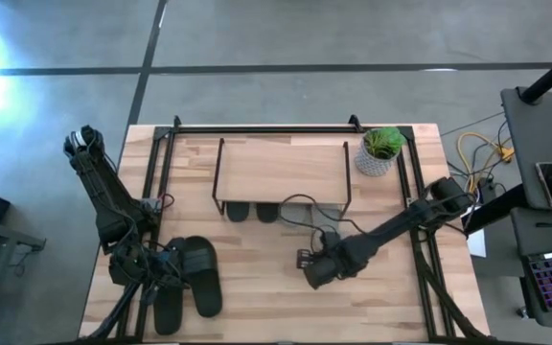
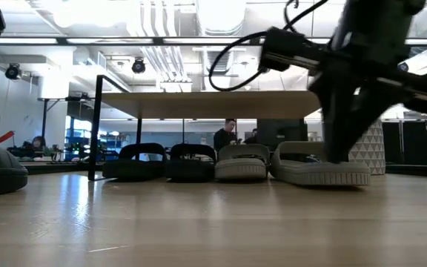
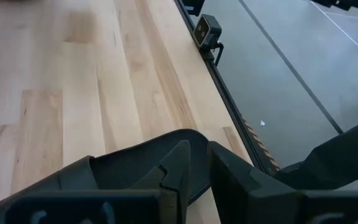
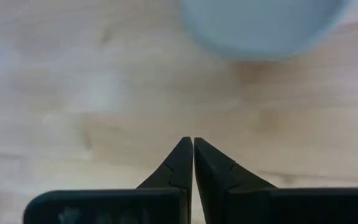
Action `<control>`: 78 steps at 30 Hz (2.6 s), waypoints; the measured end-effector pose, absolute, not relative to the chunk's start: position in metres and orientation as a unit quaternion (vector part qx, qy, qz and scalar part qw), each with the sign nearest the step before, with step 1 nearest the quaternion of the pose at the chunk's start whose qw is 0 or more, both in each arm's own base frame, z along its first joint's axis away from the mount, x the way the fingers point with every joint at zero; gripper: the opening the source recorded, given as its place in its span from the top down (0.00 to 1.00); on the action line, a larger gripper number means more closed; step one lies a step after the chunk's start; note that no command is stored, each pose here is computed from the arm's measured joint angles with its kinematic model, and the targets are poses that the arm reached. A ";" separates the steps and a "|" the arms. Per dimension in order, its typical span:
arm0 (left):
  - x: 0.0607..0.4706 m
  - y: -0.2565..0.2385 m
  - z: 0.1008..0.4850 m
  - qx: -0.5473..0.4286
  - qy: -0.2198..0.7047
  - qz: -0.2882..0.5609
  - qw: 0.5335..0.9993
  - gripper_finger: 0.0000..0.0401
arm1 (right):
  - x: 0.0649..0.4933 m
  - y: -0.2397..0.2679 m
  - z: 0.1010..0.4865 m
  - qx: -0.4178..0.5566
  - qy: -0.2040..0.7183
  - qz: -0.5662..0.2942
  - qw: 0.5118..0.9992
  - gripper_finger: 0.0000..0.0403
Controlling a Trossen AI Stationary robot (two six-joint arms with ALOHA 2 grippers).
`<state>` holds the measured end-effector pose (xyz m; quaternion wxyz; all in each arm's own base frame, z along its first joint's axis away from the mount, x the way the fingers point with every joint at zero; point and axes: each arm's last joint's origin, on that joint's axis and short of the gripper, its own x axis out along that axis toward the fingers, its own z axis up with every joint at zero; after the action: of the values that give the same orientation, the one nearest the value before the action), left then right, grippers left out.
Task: Pick and place slides into the shelf
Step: Adjust the grey slides under the shelf, then put the black slide on the shelf
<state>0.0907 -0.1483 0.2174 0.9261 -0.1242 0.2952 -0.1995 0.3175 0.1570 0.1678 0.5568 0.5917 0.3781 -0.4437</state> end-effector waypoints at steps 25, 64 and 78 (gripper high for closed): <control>0.091 -0.148 0.217 -0.126 0.295 -0.198 0.926 0.89 | 0.293 0.134 0.142 0.512 0.336 -0.549 0.569 0.98; 0.097 -0.152 0.229 -0.168 0.260 -0.228 0.923 0.89 | 0.365 0.211 0.230 0.433 0.352 -0.205 0.804 0.93; 0.087 -0.184 0.287 -0.065 0.422 -0.203 0.881 0.99 | 0.449 0.247 0.253 0.173 0.372 -0.181 0.894 0.78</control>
<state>0.0872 -0.1844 0.2866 0.8811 -0.0653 0.4222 -0.2029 0.4494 0.2472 0.2527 0.8940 0.1729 0.3719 -0.1805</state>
